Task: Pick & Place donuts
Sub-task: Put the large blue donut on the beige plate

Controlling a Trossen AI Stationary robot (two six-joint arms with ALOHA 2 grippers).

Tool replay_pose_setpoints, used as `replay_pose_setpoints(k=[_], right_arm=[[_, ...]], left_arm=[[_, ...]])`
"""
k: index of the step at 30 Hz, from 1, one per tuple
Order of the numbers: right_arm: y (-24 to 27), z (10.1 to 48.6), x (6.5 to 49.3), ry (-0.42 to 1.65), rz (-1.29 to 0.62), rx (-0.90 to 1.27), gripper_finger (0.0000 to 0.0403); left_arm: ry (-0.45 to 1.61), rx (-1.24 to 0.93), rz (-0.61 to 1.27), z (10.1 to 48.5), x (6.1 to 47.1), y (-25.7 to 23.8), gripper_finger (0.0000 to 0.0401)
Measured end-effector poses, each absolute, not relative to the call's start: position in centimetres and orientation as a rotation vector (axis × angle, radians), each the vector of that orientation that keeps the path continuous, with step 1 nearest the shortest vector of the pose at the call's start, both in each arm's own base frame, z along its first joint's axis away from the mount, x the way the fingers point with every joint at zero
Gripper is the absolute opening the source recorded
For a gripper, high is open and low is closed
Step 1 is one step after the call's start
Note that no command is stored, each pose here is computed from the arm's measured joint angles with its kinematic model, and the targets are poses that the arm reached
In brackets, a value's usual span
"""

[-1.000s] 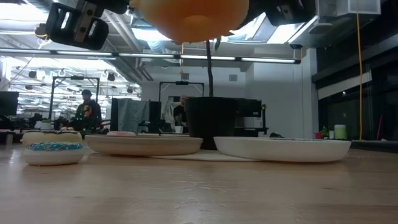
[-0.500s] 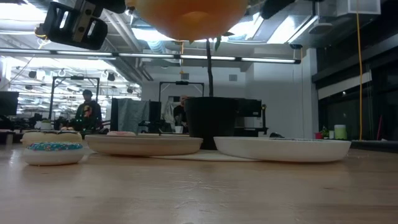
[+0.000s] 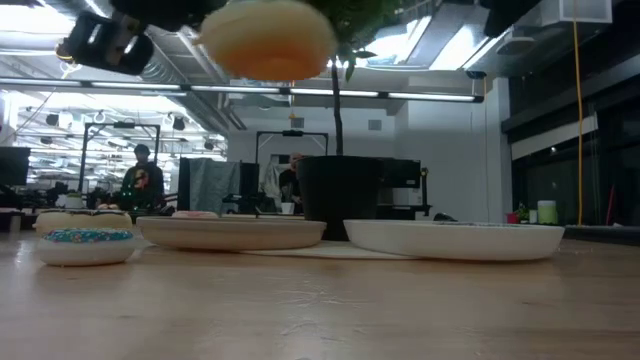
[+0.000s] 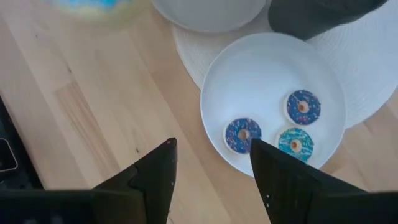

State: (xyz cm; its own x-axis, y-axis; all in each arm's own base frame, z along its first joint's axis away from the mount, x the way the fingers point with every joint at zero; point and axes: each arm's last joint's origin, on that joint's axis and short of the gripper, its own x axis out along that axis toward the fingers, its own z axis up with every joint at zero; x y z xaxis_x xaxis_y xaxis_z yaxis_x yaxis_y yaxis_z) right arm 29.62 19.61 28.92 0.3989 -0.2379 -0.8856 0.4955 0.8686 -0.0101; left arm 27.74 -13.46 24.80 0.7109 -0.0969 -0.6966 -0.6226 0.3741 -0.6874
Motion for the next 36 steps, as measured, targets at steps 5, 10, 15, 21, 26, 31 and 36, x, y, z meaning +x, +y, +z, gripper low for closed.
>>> replay_pose_setpoints(k=[5, 10, 15, 21, 26, 31, 36], right_arm=[[19.6, 28.9, 29.5, 1.076, -0.488, 0.288, 0.0204], [19.6, 28.9, 29.4, 1.089, -0.485, 0.298, 0.0204], [19.6, 28.9, 29.3, 1.074, -0.497, 0.277, 0.0204], [19.5, 28.9, 29.2, 1.068, -0.511, 0.255, 0.0204], [19.5, 28.8, 29.2, 1.085, -0.502, 0.265, 0.0204], [19.7, 28.8, 29.1, 1.131, -0.478, 0.298, 0.0204], [19.8, 28.7, 29.0, 1.185, -0.443, 0.328, 0.0204]], left_arm=[[0.749, -1.124, 0.447, 25.8, 26.2, -12.3, 0.0004], [0.759, -1.097, 0.476, 26.8, 25.0, -11.2, 0.0004], [0.760, -1.068, 0.518, 27.7, 23.6, -10.0, 0.0004], [0.772, -1.034, 0.514, 28.4, 22.9, -8.8, 0.0004], [0.811, -1.005, 0.529, 28.4, 22.8, -7.7, 0.0004], [0.848, -0.982, 0.545, 28.2, 22.9, -6.6, 0.0004], [0.879, -0.962, 0.521, 28.1, 23.2, -5.5, 0.0004]])
